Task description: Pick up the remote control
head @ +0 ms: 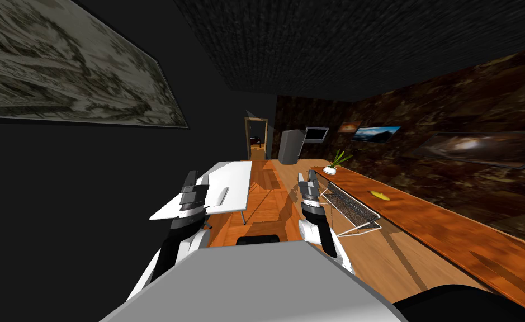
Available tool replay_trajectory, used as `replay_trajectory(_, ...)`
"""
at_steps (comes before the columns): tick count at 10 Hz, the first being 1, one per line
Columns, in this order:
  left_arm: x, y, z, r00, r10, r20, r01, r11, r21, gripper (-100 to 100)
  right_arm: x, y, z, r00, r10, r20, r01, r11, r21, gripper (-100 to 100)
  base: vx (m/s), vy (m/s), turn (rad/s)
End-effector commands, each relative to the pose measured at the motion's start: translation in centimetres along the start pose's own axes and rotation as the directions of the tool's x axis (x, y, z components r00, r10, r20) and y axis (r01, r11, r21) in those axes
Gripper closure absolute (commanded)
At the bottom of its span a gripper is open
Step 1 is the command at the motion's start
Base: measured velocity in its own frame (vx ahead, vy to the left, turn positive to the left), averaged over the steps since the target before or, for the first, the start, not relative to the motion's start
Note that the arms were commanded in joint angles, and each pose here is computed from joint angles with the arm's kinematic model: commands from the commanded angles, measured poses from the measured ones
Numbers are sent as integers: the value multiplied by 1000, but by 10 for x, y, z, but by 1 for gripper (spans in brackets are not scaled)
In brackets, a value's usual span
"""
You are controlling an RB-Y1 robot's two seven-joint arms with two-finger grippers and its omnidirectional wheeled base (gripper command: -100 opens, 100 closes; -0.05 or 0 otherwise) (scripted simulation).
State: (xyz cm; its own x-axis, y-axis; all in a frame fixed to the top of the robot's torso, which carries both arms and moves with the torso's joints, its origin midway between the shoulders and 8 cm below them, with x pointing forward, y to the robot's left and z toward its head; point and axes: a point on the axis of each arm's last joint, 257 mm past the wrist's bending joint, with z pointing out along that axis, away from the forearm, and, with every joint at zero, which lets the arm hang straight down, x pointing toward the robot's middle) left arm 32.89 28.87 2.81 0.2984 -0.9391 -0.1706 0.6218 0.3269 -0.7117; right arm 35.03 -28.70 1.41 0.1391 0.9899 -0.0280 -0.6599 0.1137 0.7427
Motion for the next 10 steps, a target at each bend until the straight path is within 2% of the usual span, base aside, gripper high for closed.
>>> replay_trajectory(1, 7, 9, -6, 999, 8, -40, -8, 1000, -18, -100, 0, 0, 0, 1000, 0, 0, 0, 1000, 0, 0, 4, -18, -2)
replay_trajectory(4, 26, 45, -35, 989, 16, -146, -30, 995, -95, -100, 0, 0, 0, 1000, 0, 0, 0, 1000, 0, 0, 5, -59, 4)
replay_trajectory(6, 40, 70, -64, 974, 9, -227, -45, 987, -156, -100, 0, 0, 0, 1000, 0, 0, 0, 1000, 0, 0, -1, -94, 12)
replay_trajectory(7, 40, 79, -70, 973, 8, -230, -50, 983, -176, -100, 0, 0, 0, 1000, 0, 0, 0, 1000, 0, 0, -4, -67, 7)
replay_trajectory(8, 47, 91, -88, 962, 0, -271, -59, 976, -209, -100, 0, 0, 0, 1000, 0, 0, 0, 1000, 0, 0, 4, -50, 4)
replay_trajectory(9, 47, 96, -92, 962, -1, -273, -62, 973, -222, -100, 0, 0, 0, 1000, 0, 0, 0, 1000, 0, 0, 5, -33, 3)
replay_trajectory(10, 53, 107, -111, 949, -13, -314, -71, 965, -254, -100, 0, 0, 0, 1000, 0, 0, 0, 1000, 0, 0, 3, -41, 0)
